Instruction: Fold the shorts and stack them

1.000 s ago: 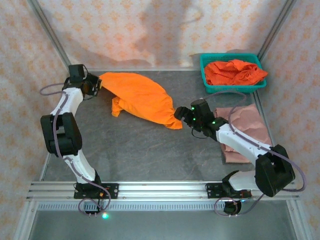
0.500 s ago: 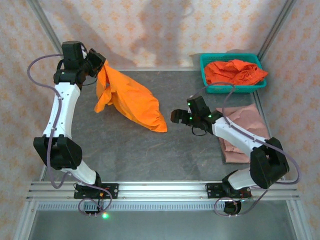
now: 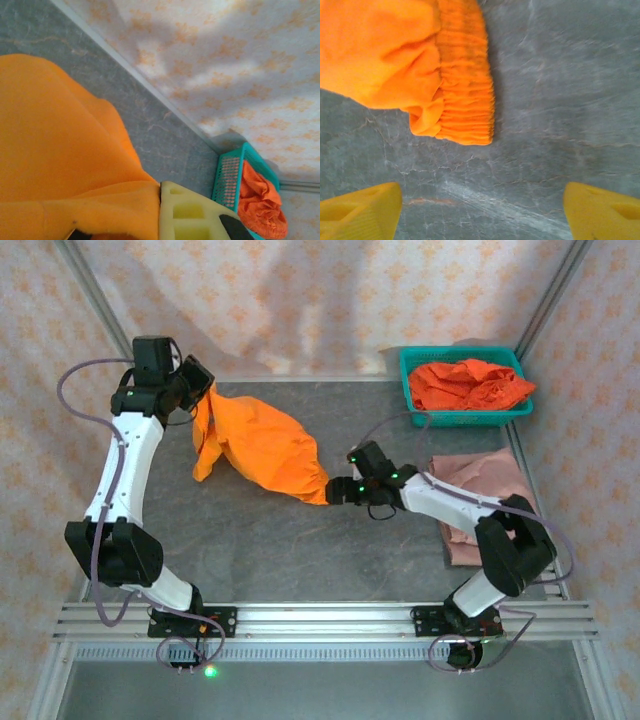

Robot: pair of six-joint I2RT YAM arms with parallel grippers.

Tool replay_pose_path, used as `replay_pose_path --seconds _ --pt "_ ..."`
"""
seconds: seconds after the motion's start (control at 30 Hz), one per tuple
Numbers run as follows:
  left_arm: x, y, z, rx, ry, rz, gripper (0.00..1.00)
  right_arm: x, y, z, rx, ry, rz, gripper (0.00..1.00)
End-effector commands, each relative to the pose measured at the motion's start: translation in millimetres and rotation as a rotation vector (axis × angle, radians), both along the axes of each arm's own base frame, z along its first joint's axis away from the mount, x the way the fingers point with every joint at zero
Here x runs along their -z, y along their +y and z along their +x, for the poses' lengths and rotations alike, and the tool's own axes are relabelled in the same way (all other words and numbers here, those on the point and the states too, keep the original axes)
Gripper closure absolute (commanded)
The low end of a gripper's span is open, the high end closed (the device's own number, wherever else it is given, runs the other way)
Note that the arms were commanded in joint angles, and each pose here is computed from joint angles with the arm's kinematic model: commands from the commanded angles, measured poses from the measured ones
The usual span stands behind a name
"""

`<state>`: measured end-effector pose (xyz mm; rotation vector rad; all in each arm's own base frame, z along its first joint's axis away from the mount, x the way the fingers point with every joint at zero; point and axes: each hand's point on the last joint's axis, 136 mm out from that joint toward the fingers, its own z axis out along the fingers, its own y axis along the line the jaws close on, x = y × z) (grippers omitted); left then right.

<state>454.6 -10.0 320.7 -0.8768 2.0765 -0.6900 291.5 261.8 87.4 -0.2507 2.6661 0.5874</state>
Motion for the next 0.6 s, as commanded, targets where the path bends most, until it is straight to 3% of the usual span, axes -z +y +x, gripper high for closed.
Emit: replay_pose_path --seconds 0.0,0.2,0.57 --pt "12.2 -1.0 1.1 0.003 0.029 0.004 1.0 -4.0 7.2 8.8 -0.086 -0.107 -0.144 0.21" --pt "23.8 0.4 -2.9 0.008 0.056 0.023 1.0 6.6 17.4 23.3 -0.223 -0.137 -0.311 0.24" --pt "38.8 0.3 -4.5 0.005 0.085 0.019 1.0 35.2 28.3 29.1 -0.321 -0.061 -0.39 0.28"
